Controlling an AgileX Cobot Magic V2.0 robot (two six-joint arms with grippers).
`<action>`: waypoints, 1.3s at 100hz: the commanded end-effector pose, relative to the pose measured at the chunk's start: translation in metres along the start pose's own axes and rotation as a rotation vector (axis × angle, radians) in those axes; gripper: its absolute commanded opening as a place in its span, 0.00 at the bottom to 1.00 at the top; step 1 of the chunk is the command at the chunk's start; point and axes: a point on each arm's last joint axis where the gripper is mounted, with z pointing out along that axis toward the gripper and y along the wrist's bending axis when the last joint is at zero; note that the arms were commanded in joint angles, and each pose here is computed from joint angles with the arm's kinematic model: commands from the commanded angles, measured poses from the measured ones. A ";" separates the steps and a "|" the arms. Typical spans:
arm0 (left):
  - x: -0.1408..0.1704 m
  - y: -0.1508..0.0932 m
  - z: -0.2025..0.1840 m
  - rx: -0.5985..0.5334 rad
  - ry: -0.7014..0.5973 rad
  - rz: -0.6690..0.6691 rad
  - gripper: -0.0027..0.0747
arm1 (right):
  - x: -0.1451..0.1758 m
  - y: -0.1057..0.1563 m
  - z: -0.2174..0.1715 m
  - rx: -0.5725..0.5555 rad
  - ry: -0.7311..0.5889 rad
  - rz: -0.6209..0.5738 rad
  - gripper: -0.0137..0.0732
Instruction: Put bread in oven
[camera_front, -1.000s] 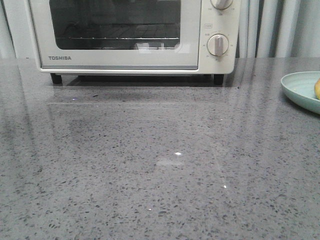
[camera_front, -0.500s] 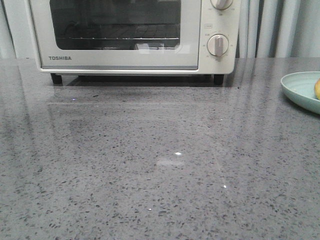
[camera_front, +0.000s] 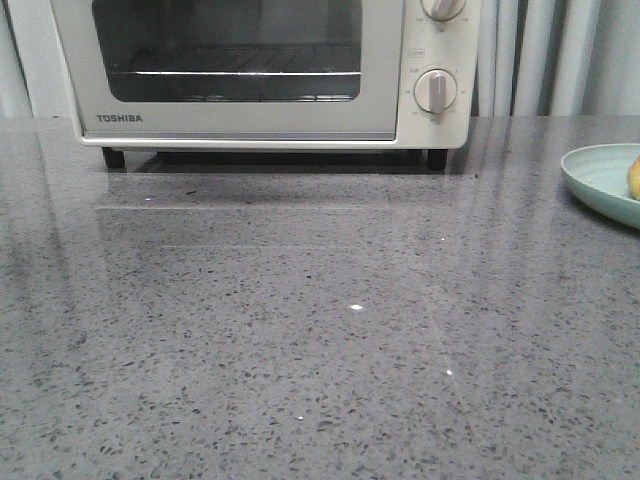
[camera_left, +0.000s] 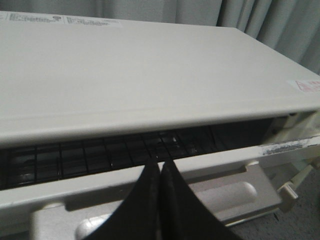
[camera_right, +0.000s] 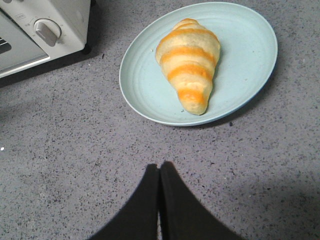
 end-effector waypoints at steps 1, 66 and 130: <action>0.025 -0.002 -0.013 0.012 0.136 -0.029 0.01 | -0.014 0.004 -0.004 -0.018 -0.081 -0.011 0.08; -0.006 -0.025 -0.206 0.242 -0.249 0.001 0.01 | -0.008 0.003 -0.003 -0.007 -0.017 -0.011 0.08; -0.007 -0.001 -0.274 0.082 -0.356 0.119 0.01 | -0.026 0.004 0.031 0.039 0.174 -0.043 0.13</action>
